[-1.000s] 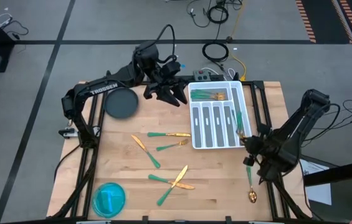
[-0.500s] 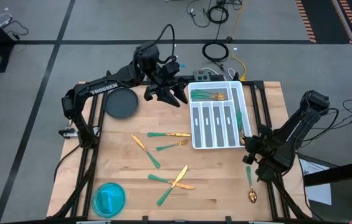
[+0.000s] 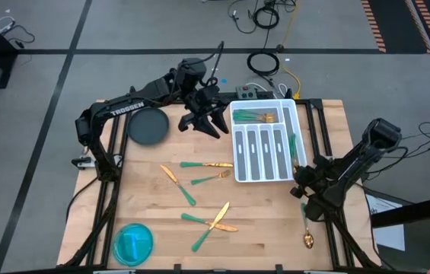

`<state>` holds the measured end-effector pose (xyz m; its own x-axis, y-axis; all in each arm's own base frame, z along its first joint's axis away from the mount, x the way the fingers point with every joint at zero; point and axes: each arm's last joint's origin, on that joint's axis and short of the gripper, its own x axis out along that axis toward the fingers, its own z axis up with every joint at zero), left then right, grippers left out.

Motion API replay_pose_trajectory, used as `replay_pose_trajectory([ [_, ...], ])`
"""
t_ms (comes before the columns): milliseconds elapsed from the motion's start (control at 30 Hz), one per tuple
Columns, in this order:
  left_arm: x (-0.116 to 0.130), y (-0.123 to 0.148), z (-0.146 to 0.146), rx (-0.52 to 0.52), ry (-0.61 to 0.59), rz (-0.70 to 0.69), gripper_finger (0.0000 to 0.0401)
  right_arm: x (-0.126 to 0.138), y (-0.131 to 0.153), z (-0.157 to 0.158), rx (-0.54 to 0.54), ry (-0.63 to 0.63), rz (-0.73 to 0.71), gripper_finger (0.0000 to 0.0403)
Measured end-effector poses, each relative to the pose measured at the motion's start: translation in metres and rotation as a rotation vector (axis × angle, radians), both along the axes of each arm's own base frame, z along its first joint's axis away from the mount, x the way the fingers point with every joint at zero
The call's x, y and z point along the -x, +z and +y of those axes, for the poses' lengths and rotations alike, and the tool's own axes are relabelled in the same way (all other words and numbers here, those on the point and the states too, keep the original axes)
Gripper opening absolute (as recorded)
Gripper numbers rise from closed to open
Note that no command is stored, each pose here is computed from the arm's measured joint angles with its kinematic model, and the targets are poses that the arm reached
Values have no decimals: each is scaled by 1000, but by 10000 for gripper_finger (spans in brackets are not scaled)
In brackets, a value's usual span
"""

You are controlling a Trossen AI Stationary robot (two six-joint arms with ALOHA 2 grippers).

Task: Sort silverware
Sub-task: Put the green spoon into the silverware tray, then put the green spoon on the silverware tray

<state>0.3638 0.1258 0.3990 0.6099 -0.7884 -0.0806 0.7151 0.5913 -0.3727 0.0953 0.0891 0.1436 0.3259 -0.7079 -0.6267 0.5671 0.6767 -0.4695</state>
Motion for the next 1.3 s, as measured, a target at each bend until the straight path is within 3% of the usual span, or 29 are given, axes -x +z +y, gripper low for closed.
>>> replay_pose_trajectory([
  [300,0,-1,0,-2,3,6,178,-4,3,-5,-25,-48,-15,0],
  [533,1,-3,0,7,4,27,178,-8,10,-8,-51,-124,-117,2],
  [1067,1,-3,0,10,3,32,178,-13,15,-10,-88,-168,-129,74],
  [1300,1,-3,0,11,3,33,178,-13,15,-10,-89,-164,-135,84],
])
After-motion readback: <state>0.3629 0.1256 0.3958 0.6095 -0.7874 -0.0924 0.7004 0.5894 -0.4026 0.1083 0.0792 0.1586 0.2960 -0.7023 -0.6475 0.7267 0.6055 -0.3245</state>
